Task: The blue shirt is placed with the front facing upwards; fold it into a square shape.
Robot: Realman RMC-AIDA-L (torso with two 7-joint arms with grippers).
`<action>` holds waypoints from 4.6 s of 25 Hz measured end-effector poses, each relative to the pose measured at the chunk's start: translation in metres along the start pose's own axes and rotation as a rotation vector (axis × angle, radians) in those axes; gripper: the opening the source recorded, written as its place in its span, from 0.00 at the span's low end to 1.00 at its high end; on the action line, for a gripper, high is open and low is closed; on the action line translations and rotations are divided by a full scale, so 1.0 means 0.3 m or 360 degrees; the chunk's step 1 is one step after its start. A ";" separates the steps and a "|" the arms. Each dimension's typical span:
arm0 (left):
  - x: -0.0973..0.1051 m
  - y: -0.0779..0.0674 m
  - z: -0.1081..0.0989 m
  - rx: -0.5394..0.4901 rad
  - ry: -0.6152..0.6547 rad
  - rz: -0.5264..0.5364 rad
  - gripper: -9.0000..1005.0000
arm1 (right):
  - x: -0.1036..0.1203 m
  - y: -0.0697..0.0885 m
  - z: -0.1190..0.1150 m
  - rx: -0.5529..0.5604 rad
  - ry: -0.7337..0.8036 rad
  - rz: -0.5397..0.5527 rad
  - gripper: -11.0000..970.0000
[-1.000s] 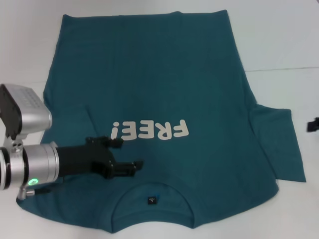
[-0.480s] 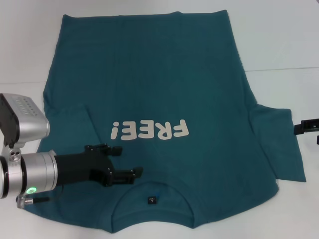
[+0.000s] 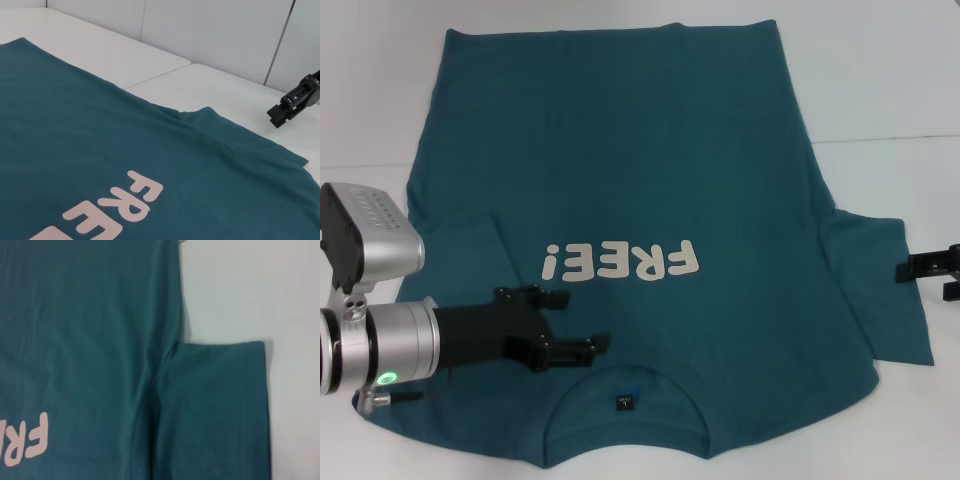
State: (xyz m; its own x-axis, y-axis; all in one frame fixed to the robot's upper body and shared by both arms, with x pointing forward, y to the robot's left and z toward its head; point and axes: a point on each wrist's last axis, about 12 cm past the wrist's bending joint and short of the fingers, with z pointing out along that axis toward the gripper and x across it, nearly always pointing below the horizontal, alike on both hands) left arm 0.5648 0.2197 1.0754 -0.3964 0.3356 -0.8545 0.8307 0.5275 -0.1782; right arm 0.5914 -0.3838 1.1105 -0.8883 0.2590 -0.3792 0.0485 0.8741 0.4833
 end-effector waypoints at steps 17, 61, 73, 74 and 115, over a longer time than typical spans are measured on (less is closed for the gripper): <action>0.002 0.000 0.001 0.0000 0.0003 0.0000 0.88 | 0.012 0.006 0.036 0.0009 0.0011 0.0008 0.94; -0.004 -0.003 0.004 0.0009 -0.0012 0.0002 0.88 | 0.033 -0.041 0.028 0.0018 -0.0012 0.0039 0.79; -0.004 -0.005 0.006 0.0014 -0.0010 0.0004 0.88 | 0.043 -0.009 0.072 0.0001 -0.0012 0.0033 0.83; -0.004 -0.005 0.006 0.0014 -0.0010 0.0004 0.88 | 0.044 -0.006 0.077 0.0001 -0.0014 0.0033 0.83; -0.009 -0.004 0.009 0.0009 -0.0025 0.0016 0.88 | 0.068 -0.007 0.090 -0.0136 -0.0097 0.0045 0.19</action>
State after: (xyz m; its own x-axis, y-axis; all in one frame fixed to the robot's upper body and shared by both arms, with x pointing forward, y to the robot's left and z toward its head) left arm 0.5660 0.2161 1.0766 -0.3816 0.3285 -0.8640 0.8370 0.5194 -0.1722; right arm 0.5856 -0.3692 1.0805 -0.8576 0.3099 -0.4104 0.0320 0.8286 0.5590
